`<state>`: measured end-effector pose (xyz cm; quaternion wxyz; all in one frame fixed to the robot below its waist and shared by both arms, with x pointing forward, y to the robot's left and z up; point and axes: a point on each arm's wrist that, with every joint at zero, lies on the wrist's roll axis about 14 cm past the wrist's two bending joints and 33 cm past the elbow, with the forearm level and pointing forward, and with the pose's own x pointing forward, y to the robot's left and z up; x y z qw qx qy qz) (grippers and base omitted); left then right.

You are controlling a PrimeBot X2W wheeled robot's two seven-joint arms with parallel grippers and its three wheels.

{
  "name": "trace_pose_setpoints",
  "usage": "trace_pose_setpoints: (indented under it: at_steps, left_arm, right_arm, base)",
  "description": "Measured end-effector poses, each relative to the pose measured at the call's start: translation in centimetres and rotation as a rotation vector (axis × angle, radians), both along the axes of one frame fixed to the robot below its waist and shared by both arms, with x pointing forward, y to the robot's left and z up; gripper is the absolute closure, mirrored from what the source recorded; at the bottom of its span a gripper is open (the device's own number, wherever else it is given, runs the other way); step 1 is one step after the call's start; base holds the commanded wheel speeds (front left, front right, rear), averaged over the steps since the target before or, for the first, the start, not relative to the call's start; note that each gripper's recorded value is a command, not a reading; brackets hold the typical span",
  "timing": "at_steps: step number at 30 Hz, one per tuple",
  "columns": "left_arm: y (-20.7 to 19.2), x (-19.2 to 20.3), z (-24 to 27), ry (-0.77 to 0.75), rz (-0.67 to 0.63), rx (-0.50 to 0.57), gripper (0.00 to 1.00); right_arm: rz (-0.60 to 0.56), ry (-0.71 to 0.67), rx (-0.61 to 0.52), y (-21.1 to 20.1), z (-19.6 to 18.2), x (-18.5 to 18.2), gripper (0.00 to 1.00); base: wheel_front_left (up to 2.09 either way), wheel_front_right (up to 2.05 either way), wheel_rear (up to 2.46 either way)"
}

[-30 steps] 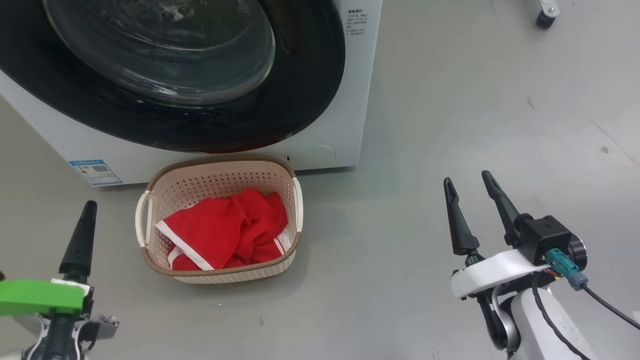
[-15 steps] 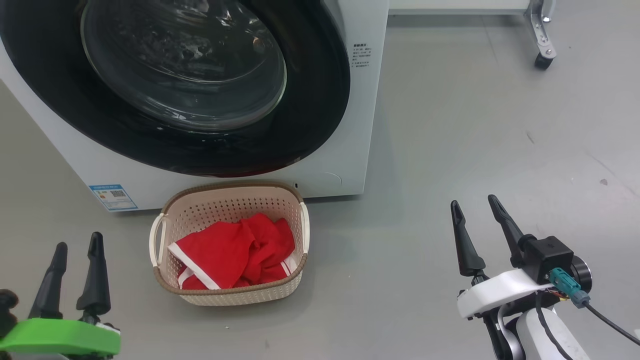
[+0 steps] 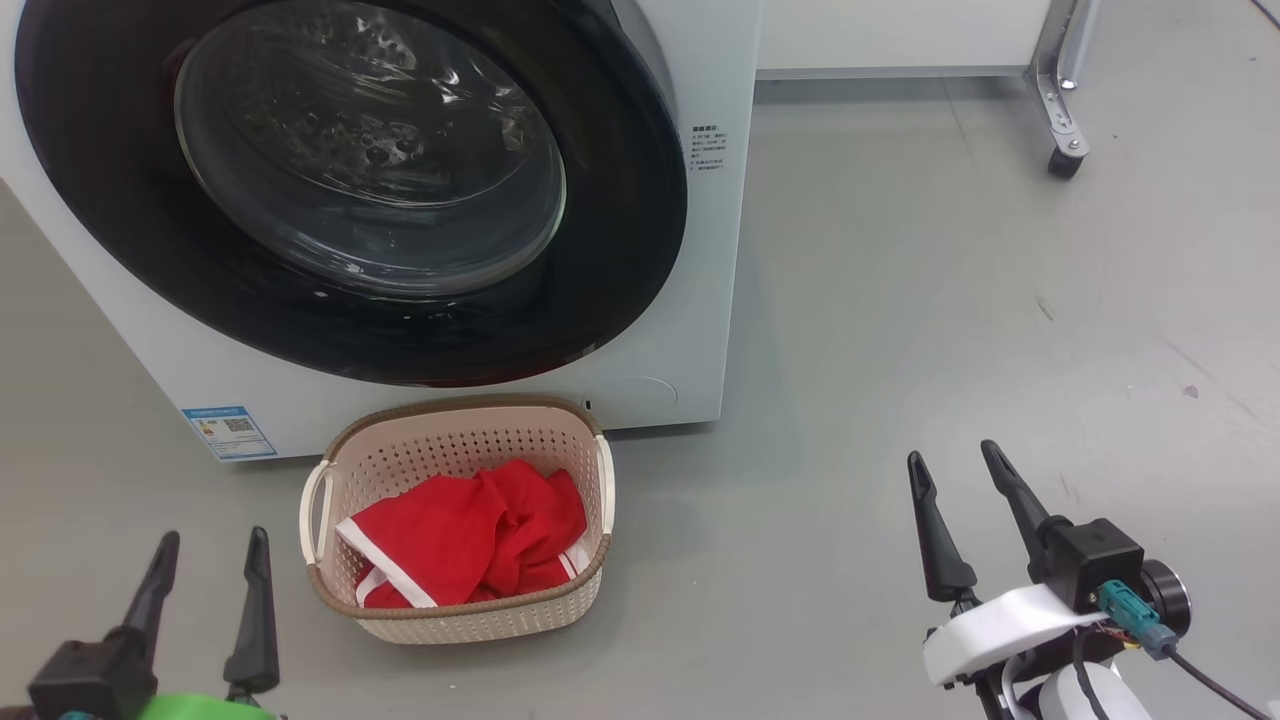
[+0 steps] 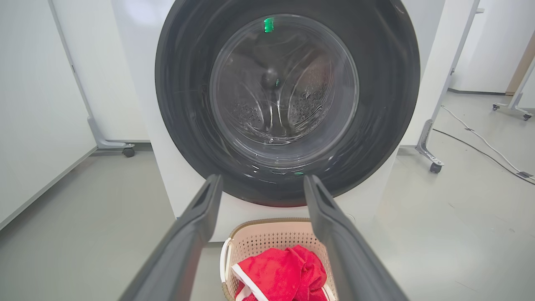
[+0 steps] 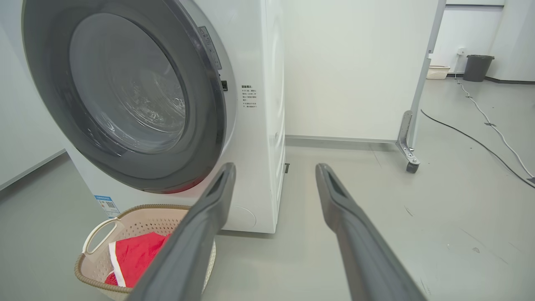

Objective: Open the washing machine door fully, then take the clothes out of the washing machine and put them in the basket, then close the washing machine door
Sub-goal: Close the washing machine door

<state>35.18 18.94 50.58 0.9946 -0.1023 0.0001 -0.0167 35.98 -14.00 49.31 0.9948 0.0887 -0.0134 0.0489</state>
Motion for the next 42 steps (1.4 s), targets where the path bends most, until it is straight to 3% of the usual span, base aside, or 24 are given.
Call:
trace_pose_setpoints:
  at_steps: [9, 42]
  left_arm:
    - [-1.9, -1.2, -1.7, 0.051, -0.021, 0.014, 0.00]
    - [-2.7, -1.8, -2.3, 0.071, 0.011, -0.002, 0.00]
  right_arm:
    - [-0.010, 0.033, -0.005, -0.3, -1.1, -1.3, 0.00]
    - [0.000, 0.045, -0.004, -0.1, -1.6, -1.9, 0.00]
  base:
    - [0.00, 0.00, 0.00]
    - [0.00, 0.00, 0.00]
